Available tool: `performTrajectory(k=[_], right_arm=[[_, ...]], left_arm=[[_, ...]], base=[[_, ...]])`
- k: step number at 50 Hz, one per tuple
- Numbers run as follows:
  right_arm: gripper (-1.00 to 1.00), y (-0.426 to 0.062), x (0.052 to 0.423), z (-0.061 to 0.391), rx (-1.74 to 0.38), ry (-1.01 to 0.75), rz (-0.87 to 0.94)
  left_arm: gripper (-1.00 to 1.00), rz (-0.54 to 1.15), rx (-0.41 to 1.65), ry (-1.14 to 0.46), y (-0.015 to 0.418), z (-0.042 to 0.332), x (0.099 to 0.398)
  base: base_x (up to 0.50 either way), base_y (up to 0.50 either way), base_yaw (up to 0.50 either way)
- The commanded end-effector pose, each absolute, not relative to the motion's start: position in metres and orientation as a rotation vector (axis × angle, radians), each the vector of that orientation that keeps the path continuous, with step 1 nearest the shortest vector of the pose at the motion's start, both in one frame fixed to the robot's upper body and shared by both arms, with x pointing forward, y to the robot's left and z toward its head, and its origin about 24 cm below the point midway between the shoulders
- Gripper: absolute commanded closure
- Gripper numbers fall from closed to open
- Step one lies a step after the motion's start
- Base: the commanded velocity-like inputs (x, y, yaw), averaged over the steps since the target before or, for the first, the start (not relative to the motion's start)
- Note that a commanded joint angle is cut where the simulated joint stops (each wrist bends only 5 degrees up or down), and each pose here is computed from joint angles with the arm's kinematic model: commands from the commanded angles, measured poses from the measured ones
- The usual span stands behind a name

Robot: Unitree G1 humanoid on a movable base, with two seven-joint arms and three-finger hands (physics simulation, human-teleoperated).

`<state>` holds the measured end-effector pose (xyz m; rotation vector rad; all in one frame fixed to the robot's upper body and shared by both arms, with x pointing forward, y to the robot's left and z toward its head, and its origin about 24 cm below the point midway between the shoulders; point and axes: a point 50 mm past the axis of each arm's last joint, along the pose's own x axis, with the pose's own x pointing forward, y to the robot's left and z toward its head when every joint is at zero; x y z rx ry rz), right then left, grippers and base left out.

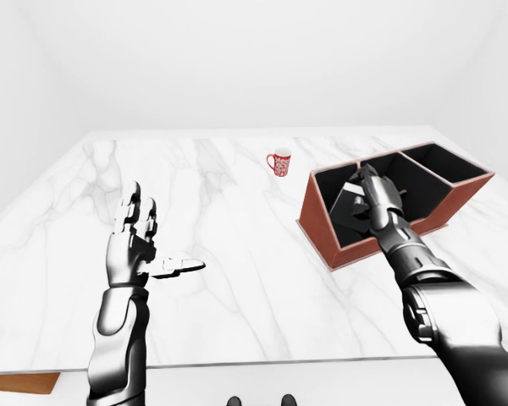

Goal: Pick up the book and place it in the left compartment of the caddy.

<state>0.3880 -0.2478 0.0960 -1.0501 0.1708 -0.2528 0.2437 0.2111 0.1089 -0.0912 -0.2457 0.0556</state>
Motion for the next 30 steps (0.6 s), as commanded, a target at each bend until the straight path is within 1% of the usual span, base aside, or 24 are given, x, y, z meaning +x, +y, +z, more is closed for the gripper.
performTrajectory(k=[1,12,30], right_arm=[[1.00,-0.246,0.388,0.098,-1.044,0.145,-0.285],[1.00,-0.245,0.385,0.088,-1.055,0.169,-0.270],[1.00,-0.242,0.385,0.085,-1.067,0.173,-0.257]], left_arm=[[-1.00,0.056,-0.090,-0.255,0.212,0.111,0.243],[-1.00,0.054,-0.090,-0.257,0.212,0.111,0.243],[-1.00,0.056,-0.091,-0.265,0.212,0.113,0.242]], base=[[0.00,0.00,0.00],[0.00,0.00,0.00],[0.00,0.00,0.00]])
